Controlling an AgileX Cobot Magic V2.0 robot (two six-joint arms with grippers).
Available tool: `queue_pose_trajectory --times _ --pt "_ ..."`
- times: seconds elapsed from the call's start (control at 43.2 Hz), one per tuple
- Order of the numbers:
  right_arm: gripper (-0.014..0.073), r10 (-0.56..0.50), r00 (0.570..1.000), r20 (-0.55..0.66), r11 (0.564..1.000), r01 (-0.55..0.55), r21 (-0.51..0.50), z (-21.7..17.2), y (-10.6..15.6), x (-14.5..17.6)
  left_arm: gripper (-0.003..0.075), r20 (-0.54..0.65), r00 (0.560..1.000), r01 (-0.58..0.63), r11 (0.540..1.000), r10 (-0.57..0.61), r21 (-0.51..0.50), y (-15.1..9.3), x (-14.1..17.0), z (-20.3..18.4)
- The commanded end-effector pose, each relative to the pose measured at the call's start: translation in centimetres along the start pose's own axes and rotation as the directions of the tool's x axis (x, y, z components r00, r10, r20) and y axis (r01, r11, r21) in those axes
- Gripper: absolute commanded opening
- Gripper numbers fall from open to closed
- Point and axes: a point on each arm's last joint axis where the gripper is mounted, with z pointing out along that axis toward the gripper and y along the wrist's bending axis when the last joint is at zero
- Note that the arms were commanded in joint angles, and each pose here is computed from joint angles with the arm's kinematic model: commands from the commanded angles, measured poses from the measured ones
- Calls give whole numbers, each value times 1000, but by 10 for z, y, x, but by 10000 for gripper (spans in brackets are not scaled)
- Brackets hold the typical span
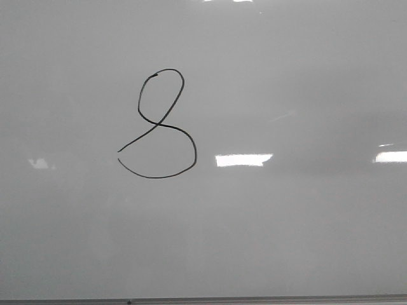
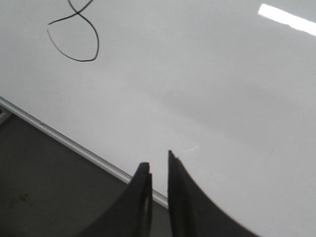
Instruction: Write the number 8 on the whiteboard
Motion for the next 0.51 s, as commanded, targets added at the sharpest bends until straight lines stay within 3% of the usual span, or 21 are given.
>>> queue_pose_trajectory --times 0.0,0.139,0.486 --pt "-4 29 992 121 997 -37 66 -9 -3 -1 21 108 992 62 998 -59 -25 4 -16 2" --pt "-71 21 985 170 996 -36 87 -14 -2 5 21 117 990 90 994 -83 -54 11 -19 19" --pt "-69 22 985 173 995 -38 87 -14 -2 6 21 129 983 154 975 -135 -157 31 -19 76"
